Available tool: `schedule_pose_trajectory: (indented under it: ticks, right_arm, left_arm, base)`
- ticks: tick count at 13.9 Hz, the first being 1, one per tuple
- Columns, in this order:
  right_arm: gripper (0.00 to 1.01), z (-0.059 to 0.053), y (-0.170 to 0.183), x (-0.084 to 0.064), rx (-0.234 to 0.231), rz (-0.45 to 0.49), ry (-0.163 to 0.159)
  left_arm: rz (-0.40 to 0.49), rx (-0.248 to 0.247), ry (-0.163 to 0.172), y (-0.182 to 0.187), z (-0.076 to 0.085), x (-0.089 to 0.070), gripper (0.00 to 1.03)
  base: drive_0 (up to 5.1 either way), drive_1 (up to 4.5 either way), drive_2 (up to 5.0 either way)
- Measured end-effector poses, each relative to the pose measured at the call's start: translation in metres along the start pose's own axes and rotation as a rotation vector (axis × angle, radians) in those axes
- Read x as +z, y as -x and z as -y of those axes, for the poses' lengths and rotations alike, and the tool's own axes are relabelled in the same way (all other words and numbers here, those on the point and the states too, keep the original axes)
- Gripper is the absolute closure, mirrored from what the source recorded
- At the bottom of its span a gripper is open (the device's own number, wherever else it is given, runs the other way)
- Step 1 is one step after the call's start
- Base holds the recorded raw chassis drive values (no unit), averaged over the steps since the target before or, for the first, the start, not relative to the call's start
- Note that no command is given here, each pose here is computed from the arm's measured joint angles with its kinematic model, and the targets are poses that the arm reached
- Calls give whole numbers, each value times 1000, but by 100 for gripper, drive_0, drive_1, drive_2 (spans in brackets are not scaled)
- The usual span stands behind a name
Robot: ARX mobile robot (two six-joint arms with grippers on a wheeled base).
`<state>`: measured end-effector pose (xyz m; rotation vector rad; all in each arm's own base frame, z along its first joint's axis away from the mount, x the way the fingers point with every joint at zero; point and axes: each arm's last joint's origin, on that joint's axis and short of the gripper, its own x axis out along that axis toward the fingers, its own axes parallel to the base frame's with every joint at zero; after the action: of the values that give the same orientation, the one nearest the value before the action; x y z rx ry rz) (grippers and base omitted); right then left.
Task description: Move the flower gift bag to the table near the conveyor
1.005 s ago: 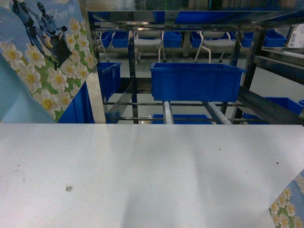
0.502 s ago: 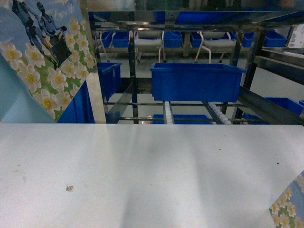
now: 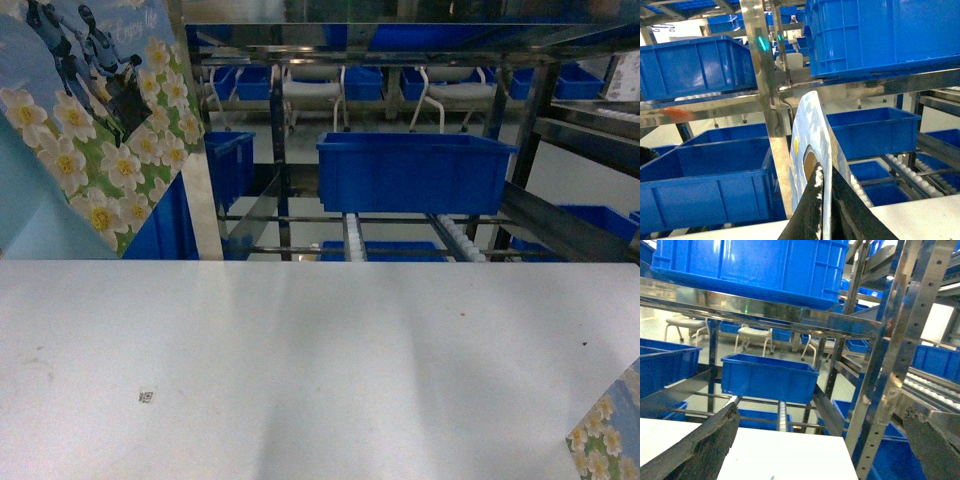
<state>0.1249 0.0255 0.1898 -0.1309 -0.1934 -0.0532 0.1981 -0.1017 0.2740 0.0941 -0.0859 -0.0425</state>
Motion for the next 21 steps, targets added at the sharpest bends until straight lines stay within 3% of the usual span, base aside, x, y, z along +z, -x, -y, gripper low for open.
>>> schedule_pose_trajectory:
  ticks: [4, 6, 9, 12, 14, 21]
  right_arm:
    - [3, 2, 9, 4, -30, 7, 31]
    - [3, 2, 9, 3, -30, 7, 31]
    - [3, 2, 9, 3, -30, 7, 32]
    - [3, 2, 9, 4, -30, 7, 34]
    - [3, 2, 9, 3, -30, 7, 35]
    - [3, 2, 9, 3, -30, 7, 35]
  left_arm:
    - [0, 0, 1, 0, 0, 0, 101]
    - [7, 45, 8, -3, 0, -6, 101]
    - [-57, 97, -25, -14, -1, -38, 101]
    - [-81, 140, -32, -26, -5, -63, 101]
    - [-122, 160, -44, -27, -4, -89, 101]
    - [-207, 164, 5, -20, 6, -149, 101]
  base:
    - [0, 0, 0]
    - [0, 0, 0]
    - [0, 0, 0]
    - [0, 0, 0]
    - [0, 0, 0]
    - [0, 0, 0]
